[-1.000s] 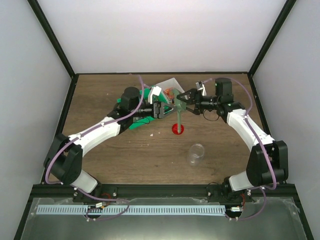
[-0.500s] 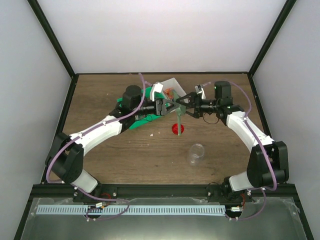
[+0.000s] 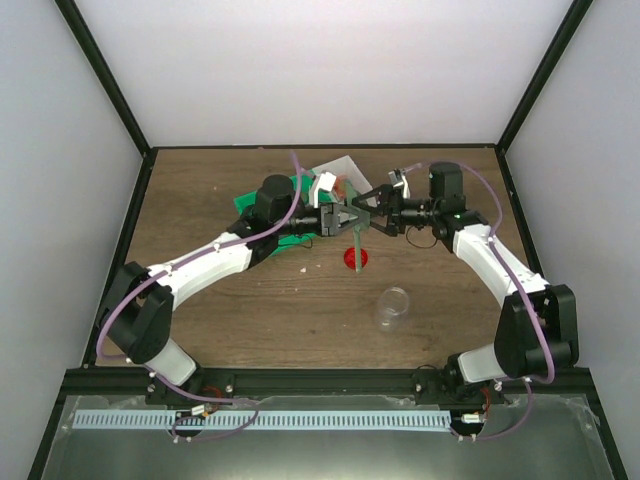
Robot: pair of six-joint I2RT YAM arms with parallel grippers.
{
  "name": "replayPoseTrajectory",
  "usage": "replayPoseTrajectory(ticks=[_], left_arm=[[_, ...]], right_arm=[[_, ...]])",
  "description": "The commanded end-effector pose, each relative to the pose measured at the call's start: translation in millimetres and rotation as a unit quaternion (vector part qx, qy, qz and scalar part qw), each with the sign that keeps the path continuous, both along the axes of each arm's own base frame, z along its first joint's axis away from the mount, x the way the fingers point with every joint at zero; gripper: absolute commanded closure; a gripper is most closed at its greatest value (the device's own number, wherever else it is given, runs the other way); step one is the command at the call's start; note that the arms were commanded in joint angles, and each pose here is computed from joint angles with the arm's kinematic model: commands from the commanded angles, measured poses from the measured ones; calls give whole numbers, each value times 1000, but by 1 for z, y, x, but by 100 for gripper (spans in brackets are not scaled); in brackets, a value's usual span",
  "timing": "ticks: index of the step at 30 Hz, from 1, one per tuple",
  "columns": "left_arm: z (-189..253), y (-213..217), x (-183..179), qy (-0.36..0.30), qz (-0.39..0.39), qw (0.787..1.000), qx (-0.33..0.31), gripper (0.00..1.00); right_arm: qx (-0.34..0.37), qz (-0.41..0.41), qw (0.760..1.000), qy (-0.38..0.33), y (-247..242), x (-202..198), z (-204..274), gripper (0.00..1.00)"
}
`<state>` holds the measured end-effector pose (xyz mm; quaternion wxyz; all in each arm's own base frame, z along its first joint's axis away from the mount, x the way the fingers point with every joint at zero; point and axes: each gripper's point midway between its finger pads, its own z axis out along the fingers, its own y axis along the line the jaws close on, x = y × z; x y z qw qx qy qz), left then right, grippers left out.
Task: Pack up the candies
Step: Pick up the spatula from the center of the board.
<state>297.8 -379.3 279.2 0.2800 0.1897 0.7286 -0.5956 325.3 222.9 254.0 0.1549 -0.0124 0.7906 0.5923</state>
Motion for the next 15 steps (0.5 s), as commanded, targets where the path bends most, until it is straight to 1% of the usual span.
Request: replayPoseTrajectory(ticks=[1,5,8,12,15], left_arm=[[24,-1,-2,-25,3,999,-23,73],[29,2,-2,-26,10,999,-28,83],[31,2,-3,-26,9,999,-33,87],[32,2,-2,-20,12,999,-38,96],[33,2,-1,-17,14,999,-41,96]], right_arm=[[13,14,1000,-15,3,-8,11,25],[13,14,1000,-11,3,-9,7,25],[13,14,1000,-9,3,-10,5,25],[11,11,1000,-5,2,-11,2,25],[2,-4,1000,-3,0,-9,-1,23]])
